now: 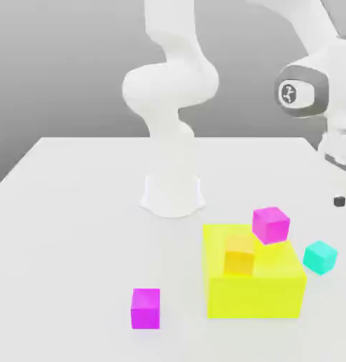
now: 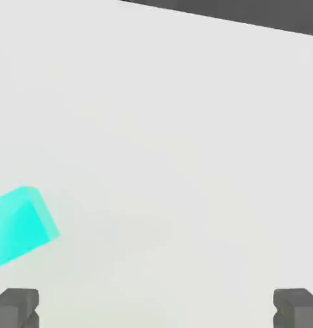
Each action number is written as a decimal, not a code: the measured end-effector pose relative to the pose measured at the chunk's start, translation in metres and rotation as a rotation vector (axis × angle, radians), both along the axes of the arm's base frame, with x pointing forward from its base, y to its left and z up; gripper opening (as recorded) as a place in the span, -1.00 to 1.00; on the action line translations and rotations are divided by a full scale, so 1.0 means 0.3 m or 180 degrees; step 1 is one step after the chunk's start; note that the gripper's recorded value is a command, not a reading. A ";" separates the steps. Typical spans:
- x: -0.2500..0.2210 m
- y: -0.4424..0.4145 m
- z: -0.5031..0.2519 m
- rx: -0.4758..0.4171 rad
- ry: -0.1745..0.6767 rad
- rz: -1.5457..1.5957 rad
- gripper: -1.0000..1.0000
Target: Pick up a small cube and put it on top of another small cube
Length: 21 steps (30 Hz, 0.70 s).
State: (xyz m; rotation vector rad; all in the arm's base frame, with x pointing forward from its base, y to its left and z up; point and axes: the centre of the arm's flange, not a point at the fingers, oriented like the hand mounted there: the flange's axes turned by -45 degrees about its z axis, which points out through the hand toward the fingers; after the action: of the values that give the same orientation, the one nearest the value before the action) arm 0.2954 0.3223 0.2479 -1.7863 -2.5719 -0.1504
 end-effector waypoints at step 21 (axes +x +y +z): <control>-0.126 0.003 -0.274 -0.0287 0.0125 0.0722 -1.00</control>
State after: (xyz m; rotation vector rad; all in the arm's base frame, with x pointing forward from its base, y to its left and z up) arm 0.2577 0.3231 0.1656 -1.4891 -2.7684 0.0026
